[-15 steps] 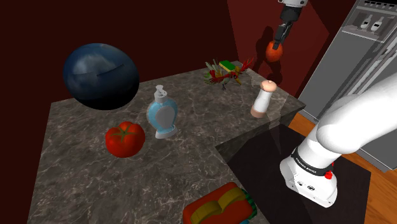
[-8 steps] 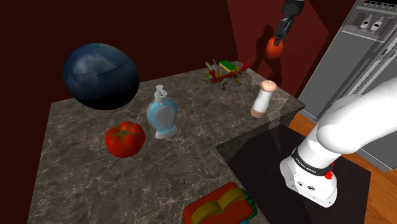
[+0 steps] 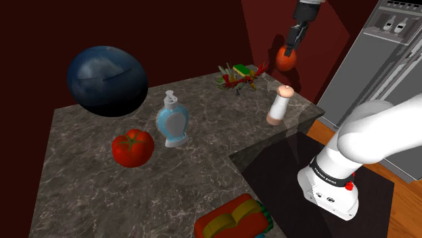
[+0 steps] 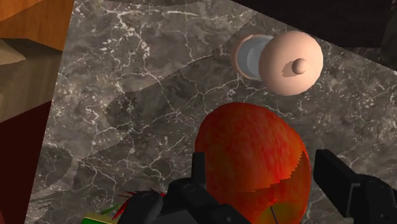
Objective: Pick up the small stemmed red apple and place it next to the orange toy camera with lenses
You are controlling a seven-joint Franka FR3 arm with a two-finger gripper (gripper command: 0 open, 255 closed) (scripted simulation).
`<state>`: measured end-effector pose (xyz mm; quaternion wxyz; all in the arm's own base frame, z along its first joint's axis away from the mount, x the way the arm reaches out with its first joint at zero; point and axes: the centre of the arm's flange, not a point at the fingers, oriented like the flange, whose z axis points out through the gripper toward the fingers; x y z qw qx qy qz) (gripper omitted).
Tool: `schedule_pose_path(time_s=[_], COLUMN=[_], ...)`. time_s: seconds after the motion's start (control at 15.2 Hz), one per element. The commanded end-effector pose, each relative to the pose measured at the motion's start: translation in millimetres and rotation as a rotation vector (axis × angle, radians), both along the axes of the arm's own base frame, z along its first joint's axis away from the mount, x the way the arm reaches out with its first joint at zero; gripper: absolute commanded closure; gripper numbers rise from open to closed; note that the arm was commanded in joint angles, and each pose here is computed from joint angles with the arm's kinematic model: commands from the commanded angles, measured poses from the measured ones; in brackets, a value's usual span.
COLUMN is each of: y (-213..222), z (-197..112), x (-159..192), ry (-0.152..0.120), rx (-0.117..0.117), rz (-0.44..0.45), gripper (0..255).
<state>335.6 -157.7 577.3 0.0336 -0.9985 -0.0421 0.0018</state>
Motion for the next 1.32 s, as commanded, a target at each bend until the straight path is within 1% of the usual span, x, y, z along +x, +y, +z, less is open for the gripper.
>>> schedule_pose_path(time_s=[0.0,1.25], y=[29,275], z=[0,0], x=[-6,-55], ry=[0.001,0.001], rx=[-0.001,-0.001], rz=[-0.002,-0.002], gripper=[255,255])
